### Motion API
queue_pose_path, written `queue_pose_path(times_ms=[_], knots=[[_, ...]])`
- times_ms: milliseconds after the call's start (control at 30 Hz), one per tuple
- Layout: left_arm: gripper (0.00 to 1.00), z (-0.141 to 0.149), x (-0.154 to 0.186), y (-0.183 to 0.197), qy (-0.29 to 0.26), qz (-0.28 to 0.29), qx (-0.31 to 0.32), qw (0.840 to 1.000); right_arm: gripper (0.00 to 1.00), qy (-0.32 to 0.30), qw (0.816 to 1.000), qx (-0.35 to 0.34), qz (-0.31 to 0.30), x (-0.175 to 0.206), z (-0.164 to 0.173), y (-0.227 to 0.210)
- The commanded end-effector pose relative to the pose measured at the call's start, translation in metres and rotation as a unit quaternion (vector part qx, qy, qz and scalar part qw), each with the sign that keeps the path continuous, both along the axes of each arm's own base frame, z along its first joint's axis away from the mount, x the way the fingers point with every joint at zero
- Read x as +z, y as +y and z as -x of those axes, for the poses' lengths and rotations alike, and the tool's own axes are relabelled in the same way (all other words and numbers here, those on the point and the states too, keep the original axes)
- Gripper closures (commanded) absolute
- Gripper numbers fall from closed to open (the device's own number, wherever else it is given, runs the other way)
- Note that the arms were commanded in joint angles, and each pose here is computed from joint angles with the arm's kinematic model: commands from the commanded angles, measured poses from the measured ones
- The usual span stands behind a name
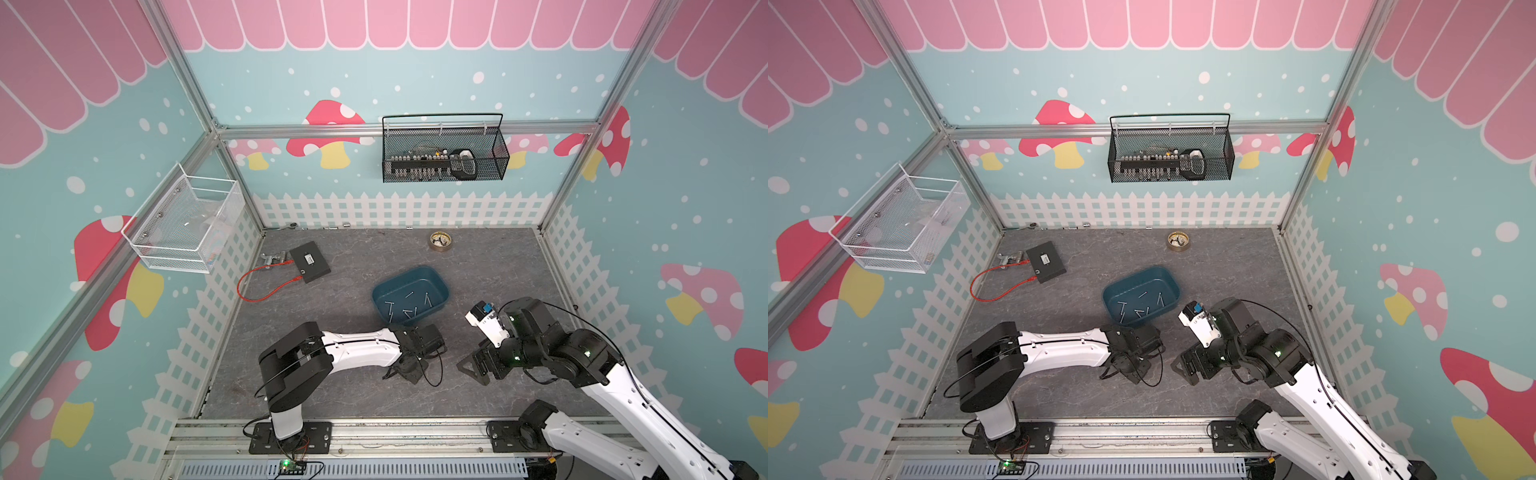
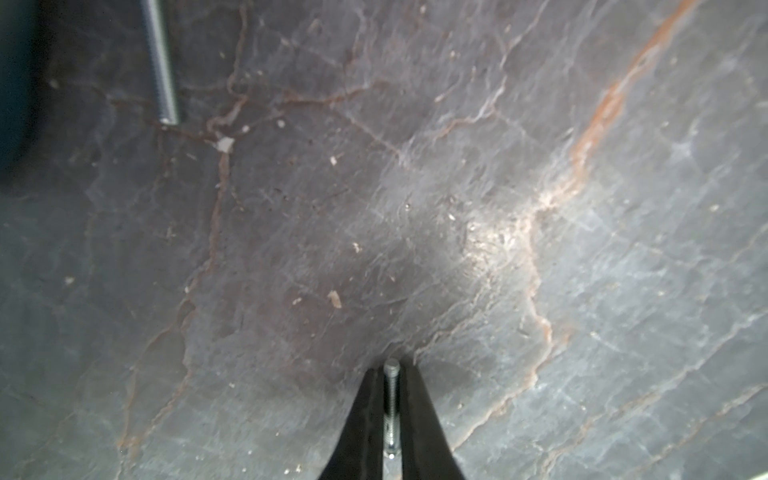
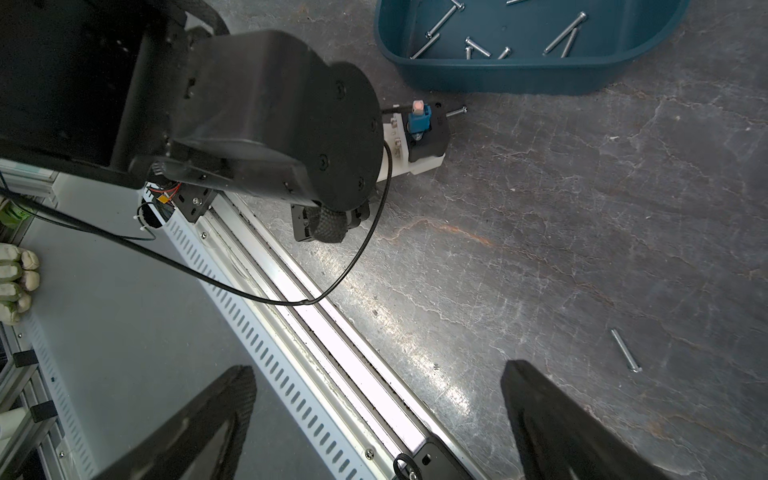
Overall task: Put the screws on the desktop into the storage box
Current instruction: Pick up the screw from the center of the board, then place the screw in the storage box.
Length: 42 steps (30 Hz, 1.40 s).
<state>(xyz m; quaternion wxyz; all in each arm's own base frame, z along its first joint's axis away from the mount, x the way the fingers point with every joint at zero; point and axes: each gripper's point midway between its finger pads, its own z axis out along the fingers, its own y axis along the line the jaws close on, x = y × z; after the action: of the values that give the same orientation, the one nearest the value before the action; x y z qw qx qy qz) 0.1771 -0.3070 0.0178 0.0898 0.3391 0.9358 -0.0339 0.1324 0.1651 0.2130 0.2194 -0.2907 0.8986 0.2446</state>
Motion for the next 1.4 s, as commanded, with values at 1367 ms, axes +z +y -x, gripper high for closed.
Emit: queue_pose_path(times_ms=[1367], knots=[[1.0, -0.132, 0.129, -0.006, -0.109, 0.263, 0.105, 0.953, 0.02, -0.013, 1.0, -0.012, -0.006, -0.005, -0.005, -0.001]])
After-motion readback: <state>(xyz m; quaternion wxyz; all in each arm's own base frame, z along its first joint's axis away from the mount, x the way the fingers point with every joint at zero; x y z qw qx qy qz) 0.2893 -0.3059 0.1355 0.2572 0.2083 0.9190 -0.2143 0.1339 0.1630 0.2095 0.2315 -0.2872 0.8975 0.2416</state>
